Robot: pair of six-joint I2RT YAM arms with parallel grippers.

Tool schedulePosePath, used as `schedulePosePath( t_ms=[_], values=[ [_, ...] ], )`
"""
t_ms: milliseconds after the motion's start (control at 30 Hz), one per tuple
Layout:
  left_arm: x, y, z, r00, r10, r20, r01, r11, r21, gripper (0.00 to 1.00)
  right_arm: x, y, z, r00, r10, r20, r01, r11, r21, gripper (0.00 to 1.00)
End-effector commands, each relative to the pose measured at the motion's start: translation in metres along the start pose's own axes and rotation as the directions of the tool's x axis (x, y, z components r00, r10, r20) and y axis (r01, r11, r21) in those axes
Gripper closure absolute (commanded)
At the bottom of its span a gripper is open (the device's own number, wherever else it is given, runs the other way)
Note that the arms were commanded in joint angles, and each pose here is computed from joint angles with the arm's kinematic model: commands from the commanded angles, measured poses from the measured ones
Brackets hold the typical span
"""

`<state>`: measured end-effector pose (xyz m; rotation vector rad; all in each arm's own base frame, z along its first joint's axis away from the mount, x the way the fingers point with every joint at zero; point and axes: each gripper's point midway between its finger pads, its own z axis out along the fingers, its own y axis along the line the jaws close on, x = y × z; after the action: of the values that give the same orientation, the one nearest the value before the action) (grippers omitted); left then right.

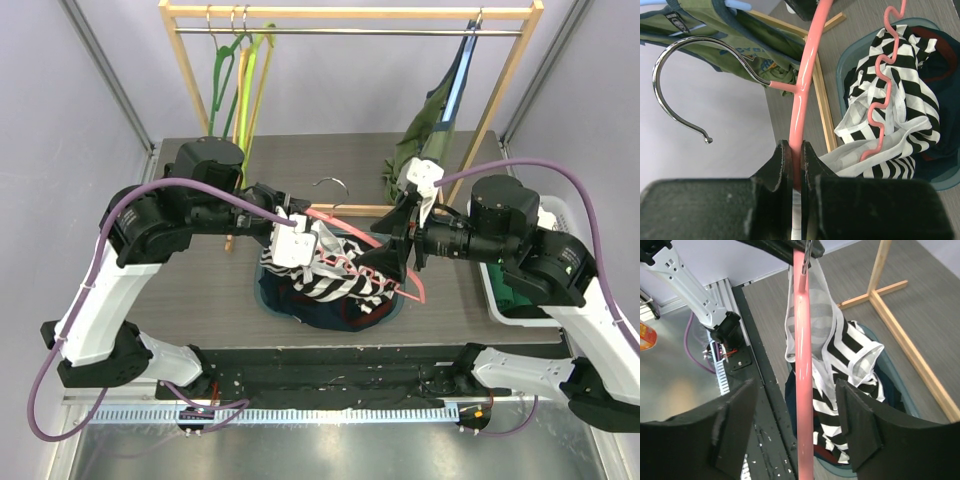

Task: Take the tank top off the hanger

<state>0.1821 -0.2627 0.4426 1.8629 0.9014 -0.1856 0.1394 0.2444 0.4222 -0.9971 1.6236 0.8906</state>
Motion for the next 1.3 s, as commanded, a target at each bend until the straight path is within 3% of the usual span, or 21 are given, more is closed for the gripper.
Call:
schedulePosePath(
  t_ms=[0,33,167,233,333,367,500,567,633,667,700,1000,1267],
  values=[
    [-0.021,0.024,-0.014,0.998,0.037,0.058,-0.031,0.994,-0.101,1.0,-0.007,0.006,-0.002,0.999,0.006,0.039,-0.005,1.0,-0.031,0.32],
    [-0.022,0.026,-0.015,0.997,0.035,0.063,-0.028,0.994,-0.107,1.0,-0.006,0.008,-0.002,0.999,0.006,0.039,-0.004,0.999,-0.039,0.35],
    [-0.027,0.03,-0.011,0.996,0.033,0.078,-0.024,0.993,-0.112,1.0,-0.01,0.009,-0.003,0.998,0.04,0.051,-0.038,0.999,-0.035,0.61],
    [-0.029,0.032,-0.008,0.996,0.033,0.082,-0.024,0.994,-0.111,1.0,-0.011,0.009,-0.004,0.997,0.047,0.056,-0.045,0.998,-0.034,0.68],
    [-0.029,0.034,-0.003,0.997,0.029,0.078,-0.021,0.994,-0.109,1.0,-0.014,0.01,-0.01,0.996,0.058,0.073,-0.057,0.998,-0.022,0.87],
    [-0.029,0.035,-0.002,0.997,0.029,0.077,-0.02,0.993,-0.113,1.0,-0.014,0.01,-0.013,0.995,0.066,0.079,-0.064,0.998,-0.017,0.98],
    [-0.033,0.052,0.002,0.996,-0.014,0.093,0.031,0.983,-0.18,0.99,-0.011,0.011,-0.019,0.994,0.079,0.081,-0.079,0.997,-0.008,0.99],
    [-0.033,0.063,0.004,0.982,-0.141,0.126,0.168,0.957,-0.237,0.88,-0.011,0.011,-0.024,0.993,0.076,0.086,-0.076,0.997,-0.002,0.99],
    [-0.038,0.085,-0.007,0.951,-0.242,0.19,0.296,0.891,-0.345,0.58,-0.011,0.009,-0.029,0.994,0.069,0.09,-0.071,0.997,0.017,0.99],
    [-0.036,0.086,-0.004,0.944,-0.266,0.197,0.321,0.88,-0.351,0.26,-0.012,0.009,-0.031,0.994,0.066,0.092,-0.068,0.997,0.023,0.99],
    [-0.035,0.086,-0.006,0.936,-0.29,0.201,0.346,0.866,-0.361,0.01,-0.012,0.008,-0.033,0.994,0.06,0.091,-0.063,0.997,0.033,0.99],
    [-0.025,0.065,-0.041,0.834,-0.459,0.306,0.548,0.755,-0.36,0.0,-0.016,0.014,-0.072,0.991,0.072,0.109,-0.08,0.994,0.073,0.99],
    [-0.036,0.061,-0.066,0.789,-0.483,0.381,0.603,0.728,-0.326,0.0,-0.007,-0.007,-0.073,0.995,0.075,0.071,-0.088,0.977,0.194,0.99]
  ],
)
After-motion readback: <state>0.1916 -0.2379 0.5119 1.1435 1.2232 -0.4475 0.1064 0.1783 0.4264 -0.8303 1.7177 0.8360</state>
